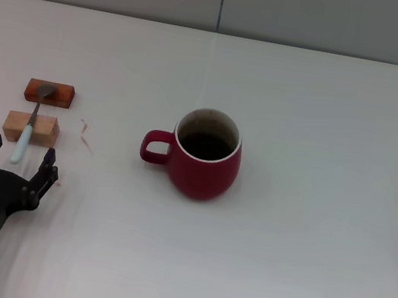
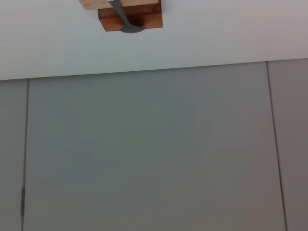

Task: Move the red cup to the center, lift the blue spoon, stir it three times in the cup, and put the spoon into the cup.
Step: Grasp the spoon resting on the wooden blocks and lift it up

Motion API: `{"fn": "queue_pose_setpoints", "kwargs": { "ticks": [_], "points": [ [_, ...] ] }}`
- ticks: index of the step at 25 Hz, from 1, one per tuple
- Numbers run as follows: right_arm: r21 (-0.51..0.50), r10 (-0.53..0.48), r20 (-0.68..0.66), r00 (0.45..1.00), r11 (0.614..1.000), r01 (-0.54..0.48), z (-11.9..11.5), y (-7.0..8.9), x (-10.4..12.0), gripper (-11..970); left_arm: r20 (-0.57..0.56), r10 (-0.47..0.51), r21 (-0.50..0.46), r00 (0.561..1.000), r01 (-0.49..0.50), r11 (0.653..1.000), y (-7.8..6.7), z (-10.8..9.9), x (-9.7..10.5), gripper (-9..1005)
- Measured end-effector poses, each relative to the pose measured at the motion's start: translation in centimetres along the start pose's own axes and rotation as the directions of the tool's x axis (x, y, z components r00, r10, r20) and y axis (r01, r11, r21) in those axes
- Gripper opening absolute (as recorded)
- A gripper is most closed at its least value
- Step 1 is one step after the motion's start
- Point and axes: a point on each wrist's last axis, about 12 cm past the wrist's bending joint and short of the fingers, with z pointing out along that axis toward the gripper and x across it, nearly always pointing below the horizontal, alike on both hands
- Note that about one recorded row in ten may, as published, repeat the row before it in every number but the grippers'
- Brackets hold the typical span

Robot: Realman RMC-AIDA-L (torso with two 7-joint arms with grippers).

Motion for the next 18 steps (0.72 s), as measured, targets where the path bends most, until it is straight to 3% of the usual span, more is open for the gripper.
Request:
{"fn": "queue_pose_setpoints", "kwargs": {
  "ticks": [18],
  "points": [
    [0.008, -0.007, -0.008, 1.0, 1.0, 0.007, -0.7, -0.5, 0.1, 686, 0.0, 0.015, 0.006, 1.0, -0.015, 1.0, 0.2, 1.6, -0.2, 842]
  ]
}}
